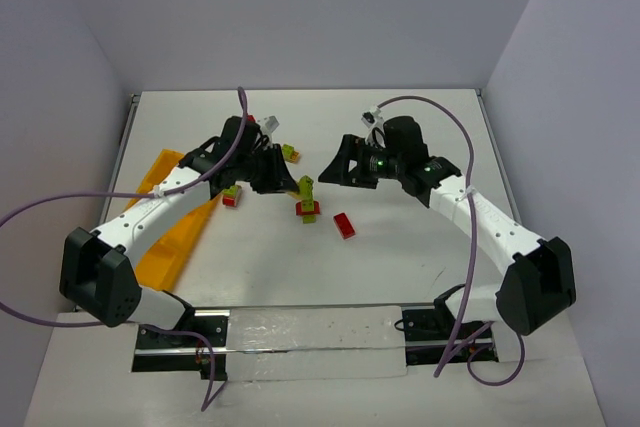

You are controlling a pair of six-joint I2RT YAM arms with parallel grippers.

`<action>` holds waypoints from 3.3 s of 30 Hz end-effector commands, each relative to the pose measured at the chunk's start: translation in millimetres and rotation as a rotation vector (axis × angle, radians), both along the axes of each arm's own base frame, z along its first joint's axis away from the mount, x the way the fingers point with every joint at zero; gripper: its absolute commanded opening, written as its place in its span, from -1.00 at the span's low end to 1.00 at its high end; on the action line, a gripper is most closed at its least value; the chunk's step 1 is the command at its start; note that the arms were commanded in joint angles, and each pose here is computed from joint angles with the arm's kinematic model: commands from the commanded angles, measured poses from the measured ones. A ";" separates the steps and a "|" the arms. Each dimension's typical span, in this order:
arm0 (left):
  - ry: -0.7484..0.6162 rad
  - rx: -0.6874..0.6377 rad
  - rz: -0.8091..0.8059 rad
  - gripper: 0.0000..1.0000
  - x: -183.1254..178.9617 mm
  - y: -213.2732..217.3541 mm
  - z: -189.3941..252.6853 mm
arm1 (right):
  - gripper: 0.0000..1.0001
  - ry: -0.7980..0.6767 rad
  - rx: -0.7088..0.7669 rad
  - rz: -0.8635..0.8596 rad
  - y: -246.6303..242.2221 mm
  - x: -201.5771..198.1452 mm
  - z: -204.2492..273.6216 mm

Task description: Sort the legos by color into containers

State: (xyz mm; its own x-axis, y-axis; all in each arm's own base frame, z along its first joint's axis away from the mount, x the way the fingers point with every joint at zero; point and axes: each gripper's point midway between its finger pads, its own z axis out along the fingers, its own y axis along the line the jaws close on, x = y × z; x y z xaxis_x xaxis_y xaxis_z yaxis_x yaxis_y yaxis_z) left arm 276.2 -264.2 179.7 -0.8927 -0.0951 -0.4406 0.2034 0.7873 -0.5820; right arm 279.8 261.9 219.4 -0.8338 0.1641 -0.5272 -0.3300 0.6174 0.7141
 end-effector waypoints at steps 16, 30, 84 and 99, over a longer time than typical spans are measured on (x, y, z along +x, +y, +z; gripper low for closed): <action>-0.108 -0.166 -0.024 -1.00 0.8 -13.0 58.7 | 0.42 0.054 0.067 0.040 44.0 14.4 -8.0; -0.108 -0.133 -0.018 -1.00 -0.2 -7.6 51.6 | 0.25 0.048 0.120 0.070 53.7 12.2 1.3; -0.104 0.127 0.338 -1.00 22.5 118.0 34.3 | -1.00 -0.011 -0.040 -0.148 -17.6 28.3 -5.0; 0.208 0.545 1.122 -0.94 -5.8 317.6 -42.4 | -1.00 -0.006 -0.070 -0.191 -40.6 31.3 -17.2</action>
